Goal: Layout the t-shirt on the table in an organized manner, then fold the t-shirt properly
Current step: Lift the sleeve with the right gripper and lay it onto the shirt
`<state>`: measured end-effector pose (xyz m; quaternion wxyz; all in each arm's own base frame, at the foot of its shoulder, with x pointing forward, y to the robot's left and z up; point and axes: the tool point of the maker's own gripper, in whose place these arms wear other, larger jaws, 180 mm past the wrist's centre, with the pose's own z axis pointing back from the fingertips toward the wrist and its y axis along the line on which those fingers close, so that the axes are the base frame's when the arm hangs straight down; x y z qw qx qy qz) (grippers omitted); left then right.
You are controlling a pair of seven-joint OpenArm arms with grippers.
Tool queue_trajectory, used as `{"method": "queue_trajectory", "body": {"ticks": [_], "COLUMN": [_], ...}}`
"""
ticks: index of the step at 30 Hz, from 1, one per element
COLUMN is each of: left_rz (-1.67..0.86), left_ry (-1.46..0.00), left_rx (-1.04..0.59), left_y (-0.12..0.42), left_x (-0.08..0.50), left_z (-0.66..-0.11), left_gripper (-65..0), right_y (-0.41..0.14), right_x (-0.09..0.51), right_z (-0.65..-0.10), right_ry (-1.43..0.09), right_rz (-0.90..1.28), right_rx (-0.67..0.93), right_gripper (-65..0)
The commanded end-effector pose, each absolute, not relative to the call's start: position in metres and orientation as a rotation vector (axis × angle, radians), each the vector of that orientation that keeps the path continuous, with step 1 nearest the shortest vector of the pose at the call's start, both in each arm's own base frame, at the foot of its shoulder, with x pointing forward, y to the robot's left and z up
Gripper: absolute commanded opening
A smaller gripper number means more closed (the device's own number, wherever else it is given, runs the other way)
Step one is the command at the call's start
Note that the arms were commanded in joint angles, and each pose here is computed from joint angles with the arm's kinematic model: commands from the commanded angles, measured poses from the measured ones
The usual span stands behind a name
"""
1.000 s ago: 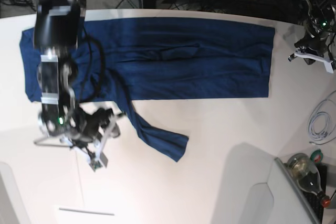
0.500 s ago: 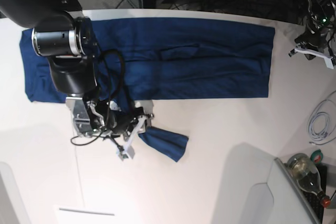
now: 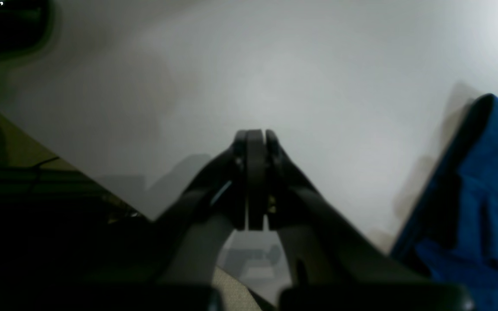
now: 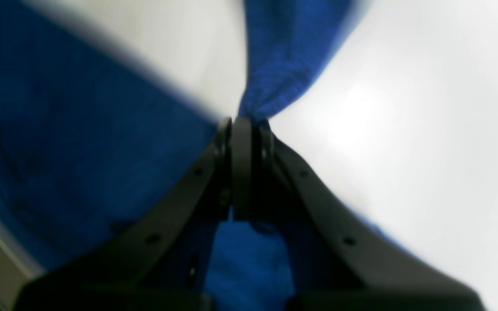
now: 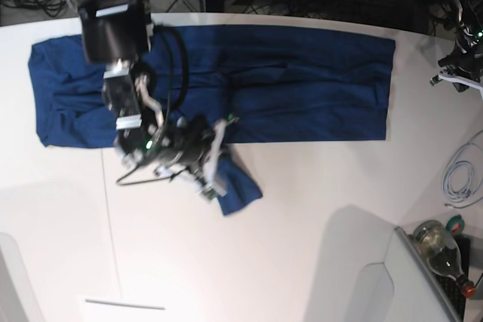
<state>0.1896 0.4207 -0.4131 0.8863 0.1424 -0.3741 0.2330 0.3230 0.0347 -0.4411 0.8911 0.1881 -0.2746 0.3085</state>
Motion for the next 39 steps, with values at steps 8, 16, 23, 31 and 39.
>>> {"method": "queue_trajectory", "body": {"ticks": [8, 16, 23, 31, 39], "left_rz": [0.484, 0.486, 0.622, 0.519, 0.532], "left_ry": [-0.786, -0.784, -0.793, -0.724, -0.715], "left_rx": [0.32, 0.324, 0.412, 0.344, 0.329], "left_y": [0.435, 0.436, 0.477, 0.456, 0.447], "left_x": [0.189, 0.187, 0.141, 0.114, 0.111], "left_z": [-0.408, -0.408, -0.392, -0.411, -0.418], "left_gripper": [-65.0, -65.0, -65.0, -65.0, -65.0], "right_y": [0.083, 0.089, 0.046, 0.041, 0.04], "right_x": [0.269, 0.269, 0.361, 0.378, 0.372], "right_z": [-0.421, -0.409, -0.41, -0.453, -0.461], "right_ry": [-0.624, -0.645, -0.71, -0.601, -0.578], "right_rz": [0.731, 0.773, 0.459, 0.391, 0.385], "right_rx": [0.467, 0.452, 0.363, 0.396, 0.397], "right_gripper": [-64.7, -35.7, -34.5, -35.0, -61.7]}}
